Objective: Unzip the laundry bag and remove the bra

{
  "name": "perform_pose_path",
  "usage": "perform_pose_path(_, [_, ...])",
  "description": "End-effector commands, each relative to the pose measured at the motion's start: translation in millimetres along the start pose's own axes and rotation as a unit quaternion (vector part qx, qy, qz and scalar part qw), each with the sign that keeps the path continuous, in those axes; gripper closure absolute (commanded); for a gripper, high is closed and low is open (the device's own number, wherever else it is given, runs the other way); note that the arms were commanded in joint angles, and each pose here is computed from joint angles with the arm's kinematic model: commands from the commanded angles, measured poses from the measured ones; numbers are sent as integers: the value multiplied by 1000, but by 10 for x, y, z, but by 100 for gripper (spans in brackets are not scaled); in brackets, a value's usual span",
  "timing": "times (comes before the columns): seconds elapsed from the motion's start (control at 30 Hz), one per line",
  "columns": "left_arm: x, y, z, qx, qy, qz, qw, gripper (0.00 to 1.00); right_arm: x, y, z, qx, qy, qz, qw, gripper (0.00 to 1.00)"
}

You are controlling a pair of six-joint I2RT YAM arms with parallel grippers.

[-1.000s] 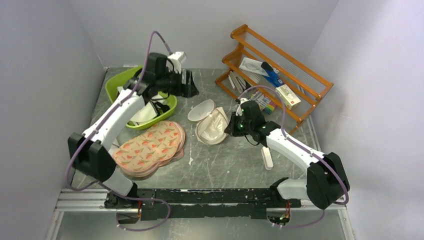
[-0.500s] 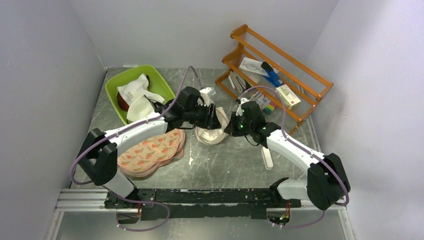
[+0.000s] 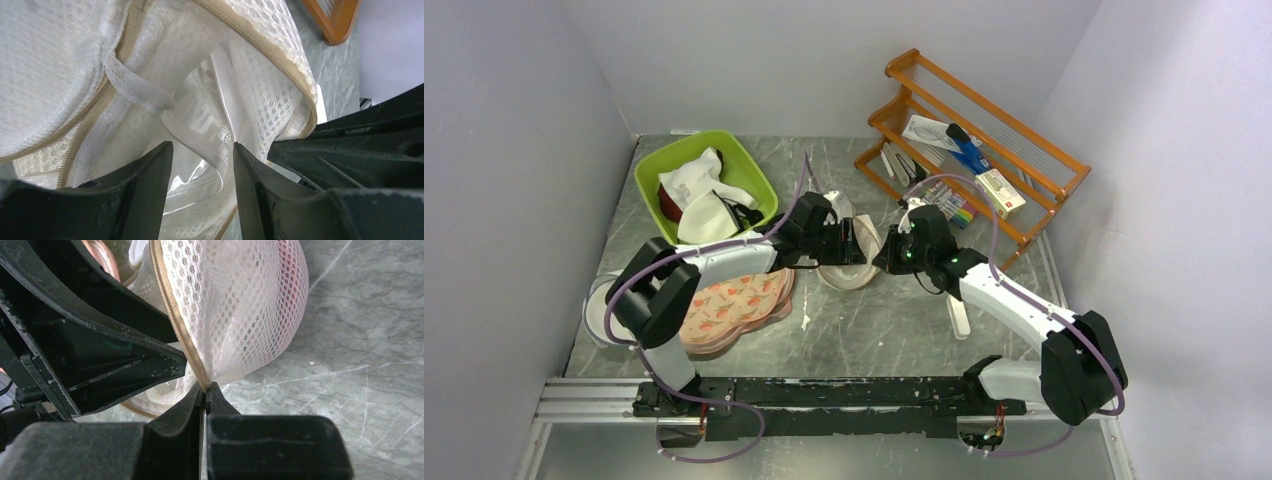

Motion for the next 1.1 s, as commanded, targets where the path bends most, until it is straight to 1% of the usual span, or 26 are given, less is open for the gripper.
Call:
perform_pose_path(0.0, [-44, 119, -23, 8, -8, -46, 999, 39, 3, 52, 22, 1, 12, -12, 1000, 100])
perform_pose_path(0.07, [-72, 102, 17, 11, -4, -45, 999, 40, 1, 48, 35, 1, 17, -12, 1000, 100])
perform_pose_path(0.27, [-159, 121, -40, 5, -18, -33, 999, 50, -4, 27, 41, 0, 21, -12, 1000, 100])
perform_pose_path(0.4, [-214, 89, -35, 8, -25, -20, 999, 53, -13, 3, 30, -2, 18, -10, 1000, 100])
perform_pose_path(0.47, [-210, 73, -41, 8, -29, -15, 999, 60, -17, 9, 23, -3, 16, -9, 1000, 100])
perform_pose_path(0.57, [-120, 123, -108, -7, -37, -29, 999, 70, -18, 22, 23, -1, 14, -8, 1000, 100])
perform_pose_path(0.6, [-73, 151, -149, -13, -42, -36, 998, 75, -17, 21, 19, -2, 13, -8, 1000, 100])
perform_pose_path(0.67, [26, 209, -217, -27, -43, -49, 998, 89, -11, 21, 15, 1, 12, -8, 1000, 100])
perform_pose_path(0.7, [77, 242, -255, -33, -43, -57, 997, 93, -10, 15, 15, 2, 12, -8, 1000, 100])
perform_pose_path(0.87, [378, 313, -426, -57, -67, -87, 992, 93, -24, -16, -27, -1, -2, -10, 1000, 100])
perform_pose_path(1.07, [797, 262, -726, -105, -152, -91, 979, 93, -34, 24, -42, -20, -12, -32, 999, 100])
Point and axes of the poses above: each gripper's point midway between its finger pads, its own x axis back along the fingers, its own z axis along the line the jaws close on, y = z × x, the point moved 5 cm from there along x, back along the fingers, and after that the axes turned 14 degrees about x, right-handed, at the moved point
